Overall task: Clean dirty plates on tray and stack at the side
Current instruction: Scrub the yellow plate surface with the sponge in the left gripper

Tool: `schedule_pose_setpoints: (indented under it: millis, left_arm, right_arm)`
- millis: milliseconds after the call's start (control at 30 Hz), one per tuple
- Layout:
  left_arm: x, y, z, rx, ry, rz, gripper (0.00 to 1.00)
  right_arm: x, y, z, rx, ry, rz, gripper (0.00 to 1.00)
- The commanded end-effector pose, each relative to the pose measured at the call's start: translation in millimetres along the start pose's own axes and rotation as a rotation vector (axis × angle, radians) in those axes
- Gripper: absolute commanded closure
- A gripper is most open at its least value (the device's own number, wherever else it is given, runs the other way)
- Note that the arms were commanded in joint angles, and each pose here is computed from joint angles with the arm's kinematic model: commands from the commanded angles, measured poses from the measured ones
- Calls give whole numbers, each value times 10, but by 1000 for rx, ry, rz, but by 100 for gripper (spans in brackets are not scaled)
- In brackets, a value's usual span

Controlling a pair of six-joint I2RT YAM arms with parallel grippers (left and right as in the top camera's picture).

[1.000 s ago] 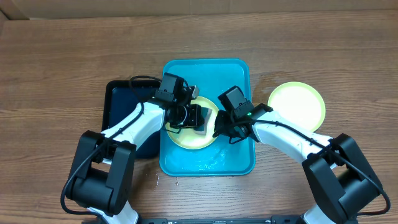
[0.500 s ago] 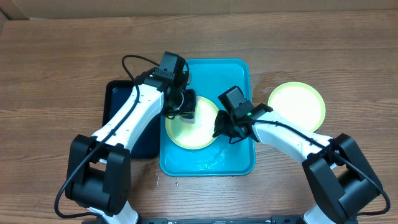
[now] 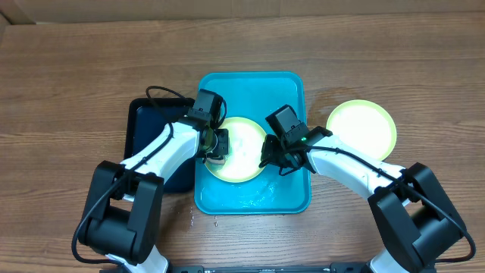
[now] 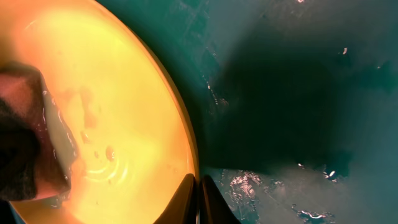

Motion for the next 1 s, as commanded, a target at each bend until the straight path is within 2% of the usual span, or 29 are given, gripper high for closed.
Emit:
schedule_pose_setpoints:
  millis: [0, 200, 300, 367, 500, 633, 733, 967]
  left_arm:
    - [-201, 93, 244, 93, 0, 168, 96]
    - [-571, -41, 152, 87, 16, 421, 96]
    - [-677, -313, -169, 42, 16, 460, 96]
    - [-646, -510, -421, -12, 19, 383, 96]
    - [-519, -629, -573, -53, 12, 256, 96]
    - [-265, -534, -477, -35, 2, 74, 96]
    - [-151, -439, -376, -21, 11, -7, 96]
    - [-53, -113, -112, 2, 9, -14, 96]
  right_arm:
    - [-19, 37, 30, 7, -2, 8, 96]
    - [-21, 38, 31, 7, -2, 9, 96]
    - [-22, 38, 29, 6, -3, 10, 96]
    - [-30, 37, 25, 3, -2, 15, 96]
    - [-34, 38, 28, 4, -2, 16, 96]
    - [-32, 38, 27, 4, -2, 16, 95]
    - [-28, 37, 24, 2, -2, 14, 95]
    - [-27, 38, 23, 2, -2, 13, 95]
Point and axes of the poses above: each gripper's point midway between its finger pads, its own y axis out along the fingers, its own x axis along the line the jaws close on, z = x × y, the point moved 3 cm from there along -y, back along the fingers, and after that the axes turned 3 degrees about y, right-handed, at the moved point
